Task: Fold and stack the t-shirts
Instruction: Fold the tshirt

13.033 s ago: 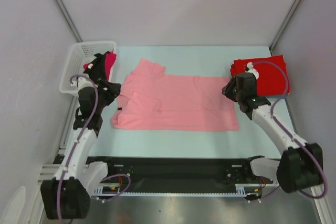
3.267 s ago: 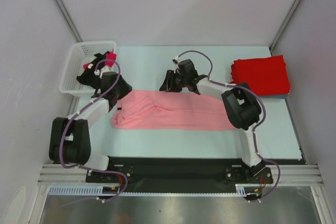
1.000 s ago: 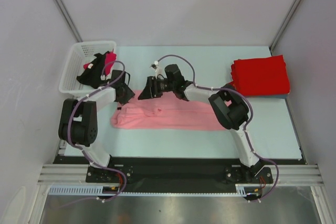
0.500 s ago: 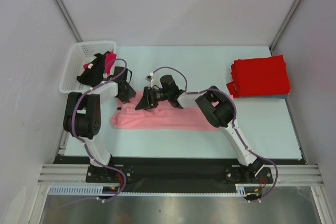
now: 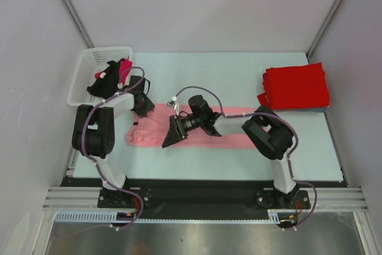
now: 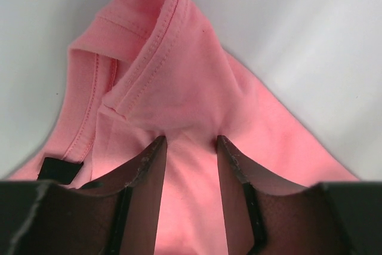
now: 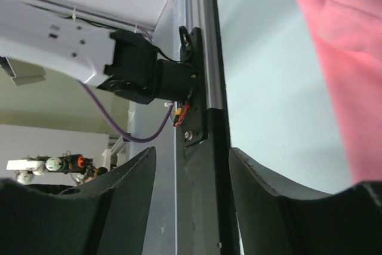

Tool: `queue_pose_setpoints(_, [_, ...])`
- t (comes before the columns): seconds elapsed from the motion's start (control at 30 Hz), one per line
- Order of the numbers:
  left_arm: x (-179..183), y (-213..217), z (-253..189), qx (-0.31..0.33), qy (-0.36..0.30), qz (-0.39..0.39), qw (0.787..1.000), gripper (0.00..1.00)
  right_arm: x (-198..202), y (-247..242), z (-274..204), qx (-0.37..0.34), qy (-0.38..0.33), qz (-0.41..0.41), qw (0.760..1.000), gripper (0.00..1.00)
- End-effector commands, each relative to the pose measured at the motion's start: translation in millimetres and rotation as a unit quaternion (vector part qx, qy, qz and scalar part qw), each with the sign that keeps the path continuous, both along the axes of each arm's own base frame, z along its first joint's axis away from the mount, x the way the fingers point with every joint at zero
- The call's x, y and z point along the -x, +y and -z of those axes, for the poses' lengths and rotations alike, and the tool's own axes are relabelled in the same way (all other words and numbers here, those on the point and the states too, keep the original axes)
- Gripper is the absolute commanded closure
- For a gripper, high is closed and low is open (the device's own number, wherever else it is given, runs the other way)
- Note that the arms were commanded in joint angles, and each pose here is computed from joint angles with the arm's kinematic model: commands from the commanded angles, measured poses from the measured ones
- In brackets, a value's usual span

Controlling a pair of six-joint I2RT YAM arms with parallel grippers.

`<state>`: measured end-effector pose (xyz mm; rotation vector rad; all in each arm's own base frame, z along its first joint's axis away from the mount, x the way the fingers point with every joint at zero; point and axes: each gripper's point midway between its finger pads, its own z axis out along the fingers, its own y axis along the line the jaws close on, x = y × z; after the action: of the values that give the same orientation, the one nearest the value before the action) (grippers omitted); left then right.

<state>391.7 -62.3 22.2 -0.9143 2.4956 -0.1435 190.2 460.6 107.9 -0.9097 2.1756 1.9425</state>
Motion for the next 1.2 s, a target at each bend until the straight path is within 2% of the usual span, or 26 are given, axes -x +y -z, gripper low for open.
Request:
queue_pose_setpoints(0.0, [-2, -2, -18, -0.007, -0.023, 0.016, 1.0, 0.55, -4, -15, -37, -0.021, -0.066, 0.018, 0.997, 0.42])
queue_pose_setpoints(0.03, [-1, -3, -25, -0.007, -0.035, 0.021, 0.999, 0.55, -5, -21, -33, 0.01, -0.06, 0.033, 0.998, 0.43])
queue_pose_setpoints(0.1, [2, -5, -32, -0.006, -0.046, 0.027, 0.999, 0.55, -37, -23, -18, 0.072, -0.093, 0.114, 0.987, 0.46])
queue_pose_setpoints(0.13, [5, -6, -41, -0.003, -0.059, 0.031, 0.998, 0.55, -41, -31, -2, 0.128, -0.079, 0.138, 0.979, 0.49])
queue_pose_setpoints(0.17, [8, -7, -45, -0.001, -0.065, 0.034, 0.997, 0.55, -60, -36, 12, 0.172, -0.094, 0.193, 0.962, 0.51])
queue_pose_setpoints(0.23, [19, -9, -56, 0.004, -0.083, 0.045, 0.996, 0.55, -63, -40, 26, 0.222, -0.067, 0.227, 0.946, 0.54])
queue_pose_setpoints(0.27, [24, -10, -61, 0.004, -0.092, 0.047, 0.995, 0.55, -67, -42, 36, 0.237, -0.055, 0.245, 0.939, 0.6])
queue_pose_setpoints(0.33, [40, -8, -55, 0.004, -0.094, 0.05, 0.994, 0.55, -66, -41, 44, 0.246, -0.017, 0.272, 0.93, 0.65])
queue_pose_setpoints(0.37, [44, -7, -68, 0.007, -0.117, 0.05, 0.992, 0.55, -66, -42, 51, 0.253, -0.005, 0.28, 0.926, 0.65])
queue_pose_setpoints(0.43, [60, -5, -62, 0.008, -0.117, 0.053, 0.992, 0.54, -69, -39, 54, 0.244, 0.016, 0.298, 0.923, 0.65])
queue_pose_setpoints(0.5, [71, -7, -67, 0.016, -0.127, 0.057, 0.99, 0.55, -71, -39, 60, 0.249, 0.024, 0.308, 0.918, 0.65])
queue_pose_setpoints(0.63, [101, -6, -46, 0.028, -0.112, 0.059, 0.991, 0.53, -77, -42, 63, 0.26, 0.028, 0.335, 0.905, 0.62])
queue_pose_setpoints(0.73, [116, -6, -41, 0.035, -0.128, 0.064, 0.989, 0.5, -83, -49, 66, 0.268, 0.036, 0.37, 0.889, 0.61])
queue_pose_setpoints(1.0, [138, -10, -35, 0.059, -0.147, 0.067, 0.985, 0.5, -80, -39, 81, 0.274, 0.055, 0.357, 0.891, 0.6])
queue_pose_setpoints(1.13, [141, -9, -31, 0.061, -0.144, 0.066, 0.985, 0.51, -75, -36, 79, 0.264, 0.063, 0.348, 0.898, 0.67])
queue_pose_setpoints(1.17, [141, -9, -30, 0.061, -0.143, 0.066, 0.986, 0.51, -73, -34, 78, 0.261, 0.064, 0.341, 0.901, 0.73])
